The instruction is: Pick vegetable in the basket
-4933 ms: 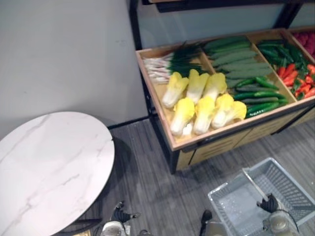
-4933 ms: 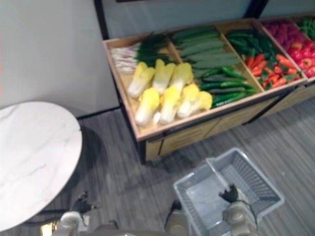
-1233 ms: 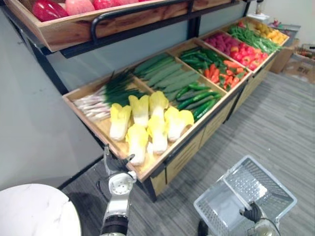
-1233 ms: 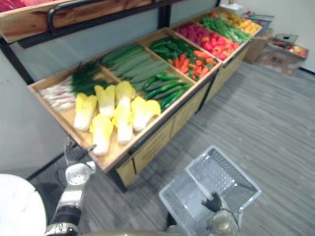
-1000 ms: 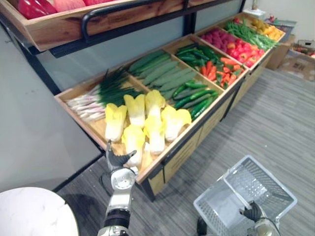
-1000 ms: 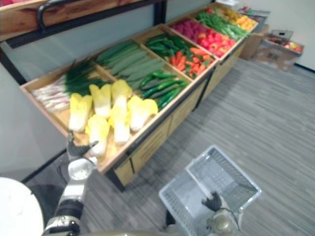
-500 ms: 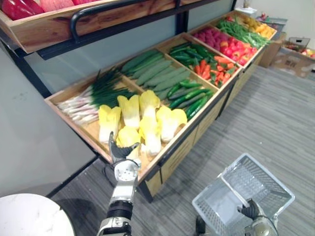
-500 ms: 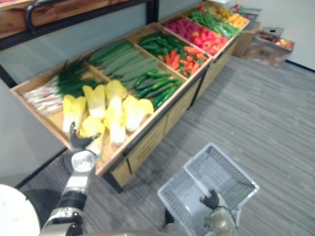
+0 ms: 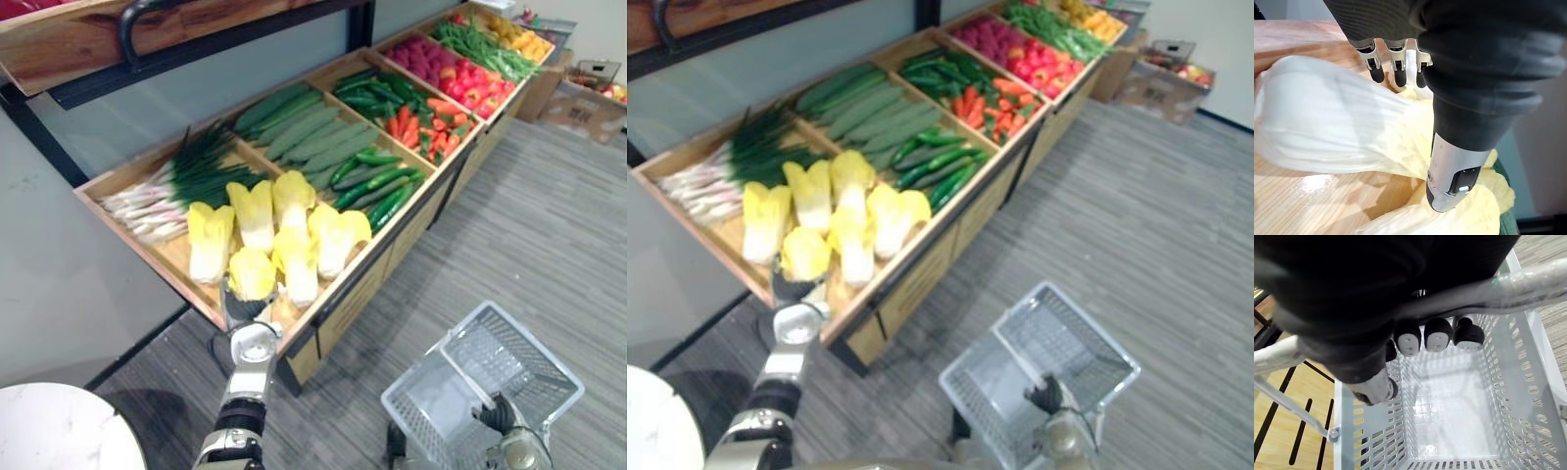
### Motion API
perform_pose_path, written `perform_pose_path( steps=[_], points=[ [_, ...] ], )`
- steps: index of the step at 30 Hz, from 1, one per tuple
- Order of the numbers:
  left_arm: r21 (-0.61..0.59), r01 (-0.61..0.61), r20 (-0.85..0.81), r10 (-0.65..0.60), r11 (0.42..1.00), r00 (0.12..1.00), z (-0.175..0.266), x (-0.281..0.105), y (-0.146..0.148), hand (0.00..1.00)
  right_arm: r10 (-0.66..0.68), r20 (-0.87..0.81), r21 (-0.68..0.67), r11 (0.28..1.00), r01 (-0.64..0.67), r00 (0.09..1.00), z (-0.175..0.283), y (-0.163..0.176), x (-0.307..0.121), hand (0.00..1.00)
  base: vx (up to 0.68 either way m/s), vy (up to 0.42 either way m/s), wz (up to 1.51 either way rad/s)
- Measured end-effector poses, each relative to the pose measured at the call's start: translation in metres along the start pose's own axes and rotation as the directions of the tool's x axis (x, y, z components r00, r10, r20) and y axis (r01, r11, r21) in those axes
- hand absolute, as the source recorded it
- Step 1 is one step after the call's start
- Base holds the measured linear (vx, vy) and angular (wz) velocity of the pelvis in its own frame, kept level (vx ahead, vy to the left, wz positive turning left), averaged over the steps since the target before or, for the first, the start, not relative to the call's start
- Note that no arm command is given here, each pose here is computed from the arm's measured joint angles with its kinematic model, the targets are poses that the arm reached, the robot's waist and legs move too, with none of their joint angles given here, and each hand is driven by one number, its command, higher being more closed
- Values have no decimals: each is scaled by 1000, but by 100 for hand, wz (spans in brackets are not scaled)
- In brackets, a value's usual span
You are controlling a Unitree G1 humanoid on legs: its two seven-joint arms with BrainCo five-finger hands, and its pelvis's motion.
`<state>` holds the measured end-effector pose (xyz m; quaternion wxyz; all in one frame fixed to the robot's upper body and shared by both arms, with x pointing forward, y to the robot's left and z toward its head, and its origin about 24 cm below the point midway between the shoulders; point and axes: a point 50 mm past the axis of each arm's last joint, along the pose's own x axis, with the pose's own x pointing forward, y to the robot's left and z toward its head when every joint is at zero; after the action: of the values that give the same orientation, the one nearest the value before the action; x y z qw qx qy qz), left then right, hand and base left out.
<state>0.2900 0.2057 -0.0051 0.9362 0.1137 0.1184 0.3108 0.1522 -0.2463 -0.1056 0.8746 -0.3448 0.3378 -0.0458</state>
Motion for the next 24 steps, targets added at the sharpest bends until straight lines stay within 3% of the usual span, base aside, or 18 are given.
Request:
perform_pose_path(
  steps=[7, 24],
  points=[
    [-50, -31, 16, 32, 998, 999, 17, 9, -3, 0, -25, 25, 5, 1000, 25, 999, 9, -4, 5, 100, 0, 0, 0],
    [-49, -180, -31, 179, 982, 983, 22, 34, 15, 0, -31, 99, -8, 999, 32, 995, 29, -4, 10, 100, -10, -25, -3]
  ],
)
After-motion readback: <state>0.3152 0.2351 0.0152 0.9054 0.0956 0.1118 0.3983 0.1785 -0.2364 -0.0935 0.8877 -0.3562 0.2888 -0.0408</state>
